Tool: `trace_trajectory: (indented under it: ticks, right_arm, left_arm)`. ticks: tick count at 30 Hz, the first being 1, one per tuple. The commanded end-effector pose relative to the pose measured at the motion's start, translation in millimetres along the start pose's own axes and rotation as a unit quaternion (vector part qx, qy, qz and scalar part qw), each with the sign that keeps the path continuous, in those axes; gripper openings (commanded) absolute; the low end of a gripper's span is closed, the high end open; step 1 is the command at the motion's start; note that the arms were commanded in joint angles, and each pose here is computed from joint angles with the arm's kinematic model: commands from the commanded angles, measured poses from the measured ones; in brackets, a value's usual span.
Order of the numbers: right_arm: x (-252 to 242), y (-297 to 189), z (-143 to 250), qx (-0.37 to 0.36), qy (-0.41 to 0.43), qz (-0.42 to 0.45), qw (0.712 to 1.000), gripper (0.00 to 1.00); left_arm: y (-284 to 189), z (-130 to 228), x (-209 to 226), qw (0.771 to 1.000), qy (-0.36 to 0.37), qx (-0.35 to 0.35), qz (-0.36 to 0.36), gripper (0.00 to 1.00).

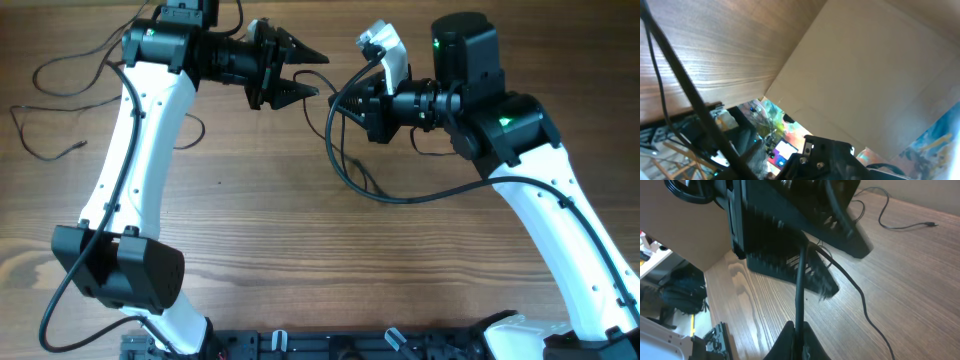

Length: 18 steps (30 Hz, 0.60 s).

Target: Untangle cables

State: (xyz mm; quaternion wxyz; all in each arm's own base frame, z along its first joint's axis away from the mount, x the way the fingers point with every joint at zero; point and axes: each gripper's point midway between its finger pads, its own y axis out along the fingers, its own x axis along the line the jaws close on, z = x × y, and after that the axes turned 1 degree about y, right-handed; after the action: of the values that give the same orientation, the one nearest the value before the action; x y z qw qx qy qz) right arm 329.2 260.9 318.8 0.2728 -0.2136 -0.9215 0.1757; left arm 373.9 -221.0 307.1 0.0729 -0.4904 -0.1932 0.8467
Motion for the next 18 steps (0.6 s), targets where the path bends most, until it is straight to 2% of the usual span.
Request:
trace_trajectory:
  ticks: [1, 2, 3, 5, 6, 7, 9, 11, 12, 14, 16, 18]
  right_arm:
    - [0.2, 0.6, -1.1, -0.002, 0.001, 0.001, 1.000, 0.04]
    - [0.2, 0.6, -0.6, -0.001, 0.002, 0.001, 1.000, 0.04]
    - [0.1, 0.6, 0.2, 0.001, 0.003, 0.001, 1.000, 0.04]
    - [0.0, 0.6, 1.0, 0.002, 0.006, 0.001, 1.000, 0.10]
    - [-0.2, 0.6, 1.4, 0.003, 0.020, 0.002, 1.000, 0.40]
    - [-3.9, 0.5, 2.3, 0.004, 0.040, 0.013, 0.999, 1.00]
    - [-22.8, -1.1, 7.4, 0.006, 0.106, 0.068, 0.992, 1.00]
    - [-60.7, -11.5, 21.7, 0.004, 0.198, 0.185, 0.962, 1.00]
    - [-73.5, -17.7, 28.1, 0.004, 0.221, 0.228, 0.948, 1.00]
    - [-93.1, -31.7, 45.3, 0.012, 0.256, 0.301, 0.919, 1.00]
    - [-92.5, -32.8, 51.6, 0.024, 0.261, 0.304, 0.916, 1.00]
    - [-92.2, -33.1, 53.6, 0.028, 0.263, 0.304, 0.915, 1.00]
  left_arm:
    - [-3.4, 1.3, -4.6, 1.000, 0.002, -0.007, 0.003, 0.24]
    - [-3.5, 1.2, -4.4, 1.000, 0.001, -0.008, 0.003, 0.17]
    - [-3.5, 1.1, -4.3, 1.000, 0.001, -0.008, 0.002, 0.04]
    - [-3.7, -5.8, -0.4, 1.000, 0.001, -0.028, -0.009, 0.03]
    - [-4.4, -13.3, 4.2, 0.999, -0.001, -0.050, -0.021, 0.04]
    - [-8.6, -31.9, 18.0, 0.992, -0.009, -0.108, -0.058, 0.04]
    - [-20.9, -54.4, 45.2, 0.974, -0.032, -0.187, -0.123, 0.04]
    - [-39.1, -69.5, 74.2, 0.945, -0.055, -0.256, -0.193, 0.04]
    - [-45.2, -71.4, 83.4, 0.936, -0.064, -0.272, -0.215, 0.04]
    - [-66.6, -67.4, 116.3, 0.901, -0.098, -0.306, -0.293, 0.04]
    - [-84.0, -59.1, 138.7, 0.871, -0.120, -0.321, -0.352, 0.04]
    - [-97.1, -53.4, 151.6, 0.851, -0.134, -0.330, -0.387, 0.04]
